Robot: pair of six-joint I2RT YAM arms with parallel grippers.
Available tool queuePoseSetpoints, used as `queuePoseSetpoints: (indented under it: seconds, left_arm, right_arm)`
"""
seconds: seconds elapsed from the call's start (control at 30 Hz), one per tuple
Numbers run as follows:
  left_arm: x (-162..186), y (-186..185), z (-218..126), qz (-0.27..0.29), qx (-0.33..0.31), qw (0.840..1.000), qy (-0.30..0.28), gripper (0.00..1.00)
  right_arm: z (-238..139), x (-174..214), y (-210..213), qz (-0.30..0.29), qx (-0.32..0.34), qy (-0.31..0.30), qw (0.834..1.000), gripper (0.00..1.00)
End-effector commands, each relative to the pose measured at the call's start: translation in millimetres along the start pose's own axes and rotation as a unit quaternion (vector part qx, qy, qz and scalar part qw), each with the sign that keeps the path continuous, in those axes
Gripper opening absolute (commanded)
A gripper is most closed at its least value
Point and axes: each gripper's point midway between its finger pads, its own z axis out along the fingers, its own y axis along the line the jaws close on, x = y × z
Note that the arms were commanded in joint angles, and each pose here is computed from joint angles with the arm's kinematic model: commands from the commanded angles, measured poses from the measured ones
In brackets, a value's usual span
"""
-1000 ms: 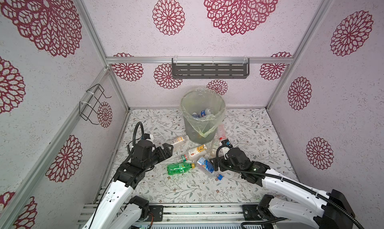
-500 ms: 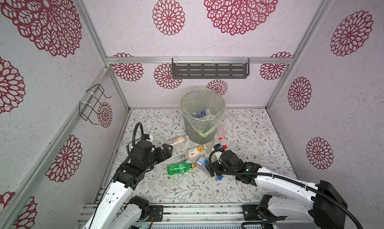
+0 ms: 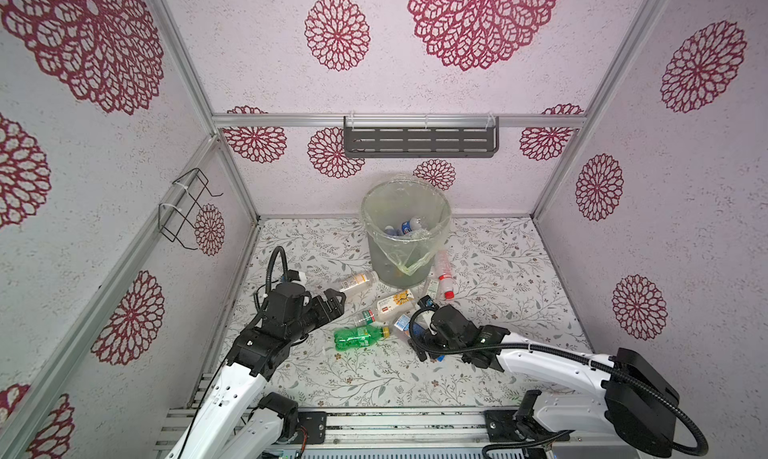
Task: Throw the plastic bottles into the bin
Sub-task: 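Move the right gripper over the blue-labelled Artesian bottle while the left gripper withdraws, then lower the right gripper around the Artesian bottle and close it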
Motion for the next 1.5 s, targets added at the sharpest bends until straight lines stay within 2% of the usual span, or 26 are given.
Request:
queuePoseSetpoints:
  seconds: [0.0, 0.2, 0.83, 0.93, 1.0, 1.07, 1.47]
  left_arm:
    - [-6, -1, 1, 0.001, -0.003, 1.000, -0.008, 0.97]
    - [-6, -1, 1, -0.001, -0.003, 1.000, -0.006, 0.97]
    - [0, 10, 0, -0.004, -0.017, 1.000, -0.007, 0.97]
    - [1, 12, -3, -0.004, -0.018, 1.000, -0.010, 0.97]
    - [1, 13, -3, -0.005, -0.019, 1.000, -0.010, 0.97]
    - [3, 13, -3, -0.004, -0.019, 1.000, -0.007, 0.97]
    - [5, 15, -2, -0.008, -0.021, 1.000, -0.004, 0.97]
  right_arm:
    - [-2, -18, 8, -0.016, -0.006, -0.023, 1.000, 0.99]
    - [8, -12, 8, -0.026, -0.002, -0.008, 1.000, 0.99]
    - [31, -7, 7, -0.052, 0.020, 0.017, 0.998, 0.89]
    - [32, -8, 6, -0.055, 0.026, 0.016, 0.998, 0.83]
    - [34, -7, 7, -0.059, 0.025, 0.019, 0.998, 0.70]
    - [34, -8, 6, -0.061, 0.028, 0.019, 0.998, 0.62]
    - [15, -18, 16, -0.042, 0.003, -0.018, 0.999, 0.61]
